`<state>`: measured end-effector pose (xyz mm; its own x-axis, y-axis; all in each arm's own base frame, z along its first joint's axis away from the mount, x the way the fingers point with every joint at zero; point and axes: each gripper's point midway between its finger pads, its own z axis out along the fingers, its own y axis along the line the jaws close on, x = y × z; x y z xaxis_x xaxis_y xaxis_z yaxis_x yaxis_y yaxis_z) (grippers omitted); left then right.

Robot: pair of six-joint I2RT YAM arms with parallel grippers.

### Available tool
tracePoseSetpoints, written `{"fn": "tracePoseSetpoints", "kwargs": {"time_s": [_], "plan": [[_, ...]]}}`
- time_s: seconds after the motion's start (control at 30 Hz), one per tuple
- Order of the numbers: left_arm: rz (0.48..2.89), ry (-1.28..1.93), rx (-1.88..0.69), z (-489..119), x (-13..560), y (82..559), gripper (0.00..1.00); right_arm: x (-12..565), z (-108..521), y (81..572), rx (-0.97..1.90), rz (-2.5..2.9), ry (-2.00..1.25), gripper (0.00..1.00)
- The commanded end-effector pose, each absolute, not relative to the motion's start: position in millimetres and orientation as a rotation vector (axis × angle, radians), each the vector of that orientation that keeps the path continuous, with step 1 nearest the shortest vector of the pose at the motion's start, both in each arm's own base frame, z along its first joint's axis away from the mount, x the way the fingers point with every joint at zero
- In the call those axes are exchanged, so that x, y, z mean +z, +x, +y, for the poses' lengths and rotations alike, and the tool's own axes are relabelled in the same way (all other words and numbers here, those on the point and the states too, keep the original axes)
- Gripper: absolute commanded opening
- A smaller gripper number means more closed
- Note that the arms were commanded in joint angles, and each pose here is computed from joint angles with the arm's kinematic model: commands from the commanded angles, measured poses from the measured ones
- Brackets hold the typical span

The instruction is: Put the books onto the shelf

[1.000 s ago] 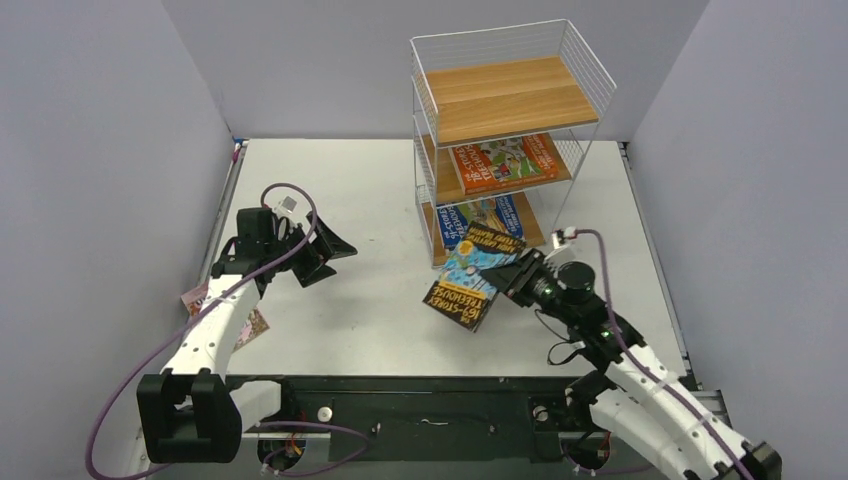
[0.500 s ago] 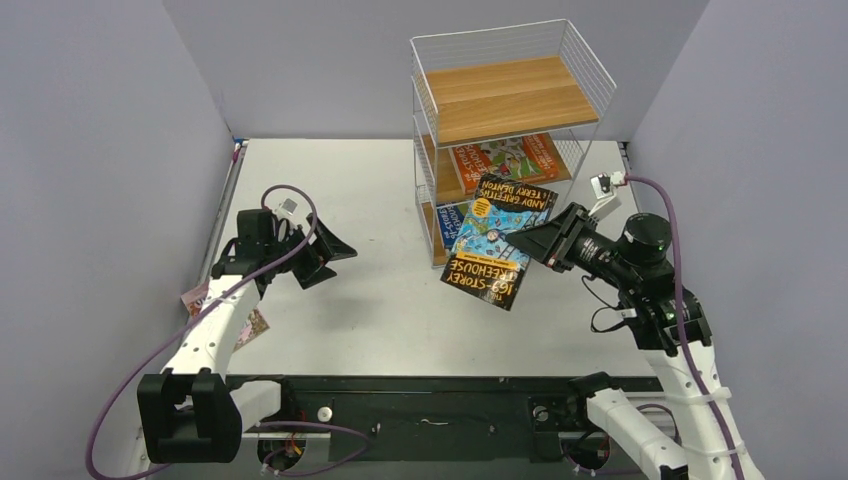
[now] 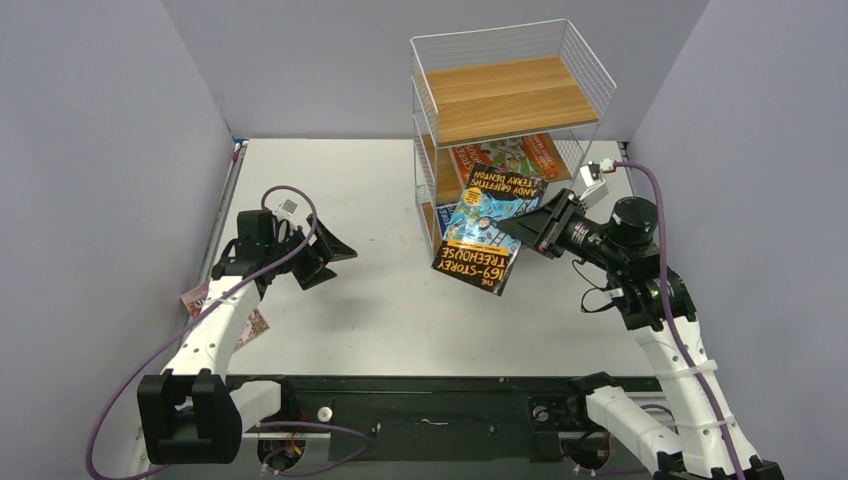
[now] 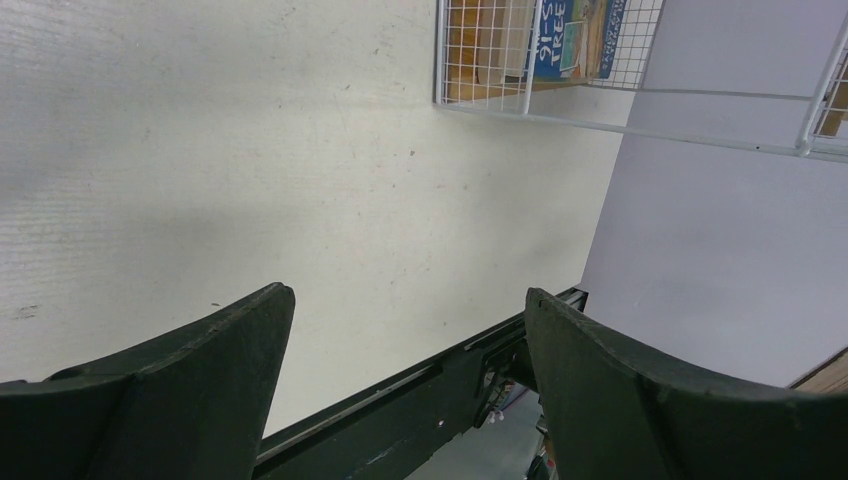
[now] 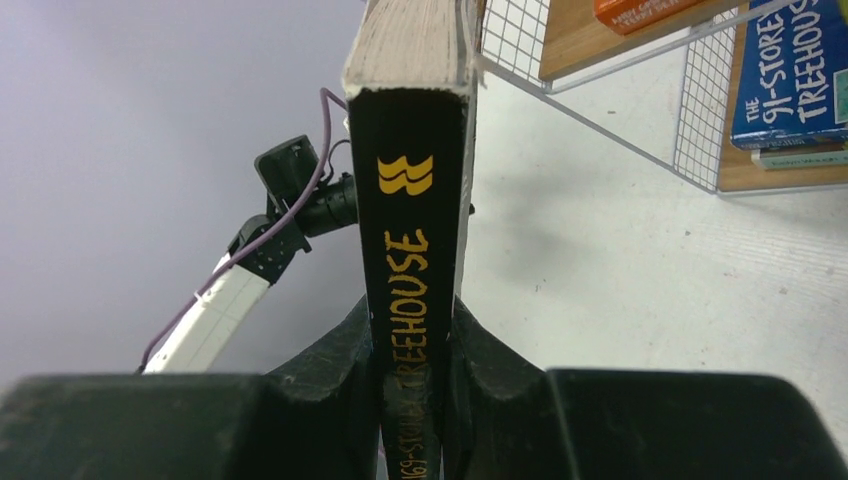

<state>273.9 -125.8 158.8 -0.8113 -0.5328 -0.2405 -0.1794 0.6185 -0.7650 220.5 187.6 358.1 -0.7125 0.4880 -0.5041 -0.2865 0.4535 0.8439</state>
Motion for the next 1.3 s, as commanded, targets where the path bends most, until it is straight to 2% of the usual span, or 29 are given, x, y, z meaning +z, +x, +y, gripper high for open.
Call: {"fn": "tracePoseSetpoints", "kwargs": {"time_s": [0.0, 0.47, 0.7, 0.97, 1.27], "plan": [[2.352, -0.525, -1.088, -127.0, 169.2, 277.1, 0.83, 398.1, 187.0, 232.6, 1.401, 1.774, 0.174, 0.0], [2.353, -0.516, -1.067, -125.1, 171.6, 276.1, 0.83, 402.3, 158.4, 307.6, 1.425, 1.608, 0.609, 0.0], [2.359, -0.519, -1.072, -125.8, 168.2, 275.1, 0.83, 411.0, 139.6, 326.6, 1.436, 1.474, 0.722, 0.0], [2.357, -0.514, -1.072, -125.7, 168.8, 274.3, 0.83, 412.2, 117.0, 355.6, 1.295, 1.387, 0.835, 0.0], [2.357, -0.516, -1.064, -124.9, 168.8, 273.5, 0.83, 406.7, 116.0, 393.0, 1.249, 1.368, 0.91, 0.0]]}}
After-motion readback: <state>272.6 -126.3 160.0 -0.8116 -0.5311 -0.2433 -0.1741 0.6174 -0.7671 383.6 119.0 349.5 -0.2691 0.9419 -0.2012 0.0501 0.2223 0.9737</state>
